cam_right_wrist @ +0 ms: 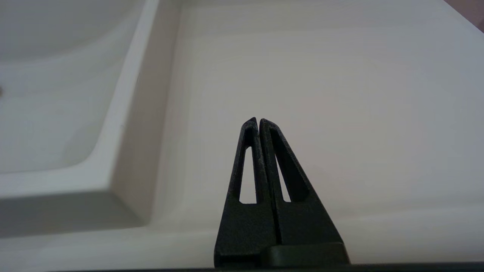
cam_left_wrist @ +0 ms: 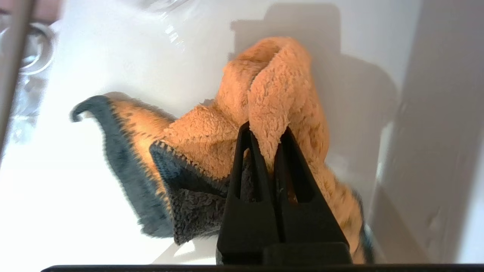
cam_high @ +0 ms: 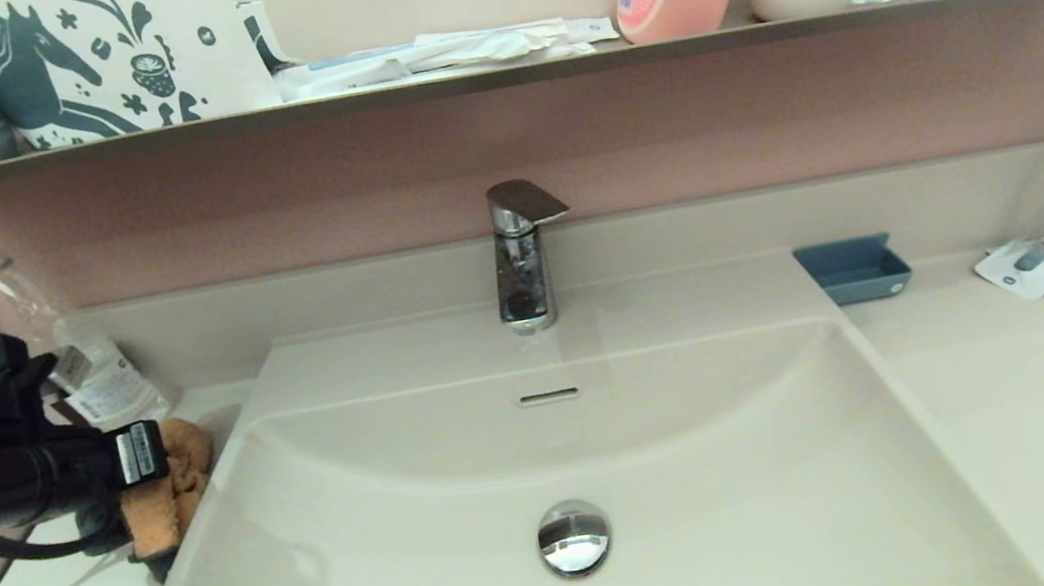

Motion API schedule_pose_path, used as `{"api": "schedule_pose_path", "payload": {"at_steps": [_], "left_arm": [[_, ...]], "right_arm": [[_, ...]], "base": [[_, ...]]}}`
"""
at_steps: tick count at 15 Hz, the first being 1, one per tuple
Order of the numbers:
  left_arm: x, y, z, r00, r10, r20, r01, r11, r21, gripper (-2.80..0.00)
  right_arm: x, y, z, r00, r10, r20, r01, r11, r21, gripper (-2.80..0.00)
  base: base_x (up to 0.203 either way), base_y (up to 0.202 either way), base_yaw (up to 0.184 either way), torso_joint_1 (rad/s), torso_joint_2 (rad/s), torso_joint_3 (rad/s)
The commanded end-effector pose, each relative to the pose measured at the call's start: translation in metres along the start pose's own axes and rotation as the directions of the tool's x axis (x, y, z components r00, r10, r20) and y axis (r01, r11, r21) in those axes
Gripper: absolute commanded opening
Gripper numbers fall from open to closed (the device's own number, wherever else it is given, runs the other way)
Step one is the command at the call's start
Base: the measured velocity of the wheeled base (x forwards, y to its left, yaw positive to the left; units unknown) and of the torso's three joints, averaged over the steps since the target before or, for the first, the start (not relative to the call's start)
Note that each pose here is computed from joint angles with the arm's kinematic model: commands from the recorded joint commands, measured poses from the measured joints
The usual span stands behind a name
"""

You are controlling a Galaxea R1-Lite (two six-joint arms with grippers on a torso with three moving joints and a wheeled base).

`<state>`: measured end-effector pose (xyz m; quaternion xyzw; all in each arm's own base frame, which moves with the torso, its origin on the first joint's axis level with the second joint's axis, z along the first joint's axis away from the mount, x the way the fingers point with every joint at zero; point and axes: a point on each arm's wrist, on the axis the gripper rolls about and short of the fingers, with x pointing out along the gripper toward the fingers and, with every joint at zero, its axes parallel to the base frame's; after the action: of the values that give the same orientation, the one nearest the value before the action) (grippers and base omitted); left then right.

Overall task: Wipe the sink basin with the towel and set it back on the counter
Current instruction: Wipe the sink

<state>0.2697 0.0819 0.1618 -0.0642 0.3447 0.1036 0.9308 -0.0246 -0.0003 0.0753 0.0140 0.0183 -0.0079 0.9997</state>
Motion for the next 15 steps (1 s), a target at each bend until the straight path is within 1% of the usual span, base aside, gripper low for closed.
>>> {"api": "schedule_pose_path", "payload": {"at_steps": [1, 4, 7, 9, 11, 13, 15], "left_arm": [[-0.015, 0.003, -0.003, 1.0, 0.01, 0.026, -0.01, 1.0, -0.005, -2.8], [-0.023, 0.004, -0.02, 1.0, 0.013, -0.005, -0.013, 1.0, 0.003, -2.8], [-0.012, 0.004, -0.026, 0.999, 0.0, -0.047, 0.0, 1.0, -0.001, -2.8], [0.007, 0.006, -0.021, 0.997, -0.015, -0.071, 0.015, 1.0, -0.008, -2.8], [0.024, 0.007, -0.011, 0.997, -0.025, -0.078, 0.024, 1.0, -0.01, -2.8], [0.037, 0.006, 0.003, 0.998, -0.034, -0.061, 0.033, 0.999, -0.002, -2.8], [0.043, -0.002, 0.012, 0.998, -0.052, -0.044, 0.053, 0.998, 0.017, -2.8]], "right_arm": [[0.0, 0.0, 0.0, 1.0, 0.0, -0.002, 0.0, 1.0, 0.001, -2.8], [0.0, 0.0, 0.0, 1.0, 0.0, -0.002, 0.0, 1.0, 0.001, -2.8], [0.0, 0.0, 0.0, 1.0, -0.001, -0.002, 0.001, 1.0, 0.0, -2.8], [0.0, 0.0, 0.0, 1.0, 0.0, -0.002, 0.0, 1.0, -0.001, -2.8], [0.0, 0.0, 0.0, 1.0, 0.0, -0.002, 0.0, 1.0, 0.001, -2.8], [0.0, 0.0, 0.0, 1.0, 0.0, -0.002, 0.0, 1.0, 0.001, -2.8], [0.0, 0.0, 0.0, 1.0, 0.0, -0.002, 0.0, 1.0, 0.0, -2.8]], "base": [[0.0, 0.0, 0.0, 0.0, 0.0, 0.0], [0.0, 0.0, 0.0, 0.0, 0.0, 0.0], [0.0, 0.0, 0.0, 0.0, 0.0, 0.0], [0.0, 0.0, 0.0, 0.0, 0.0, 0.0], [0.0, 0.0, 0.0, 0.0, 0.0, 0.0], [0.0, 0.0, 0.0, 0.0, 0.0, 0.0], [0.0, 0.0, 0.0, 0.0, 0.0, 0.0]]}}
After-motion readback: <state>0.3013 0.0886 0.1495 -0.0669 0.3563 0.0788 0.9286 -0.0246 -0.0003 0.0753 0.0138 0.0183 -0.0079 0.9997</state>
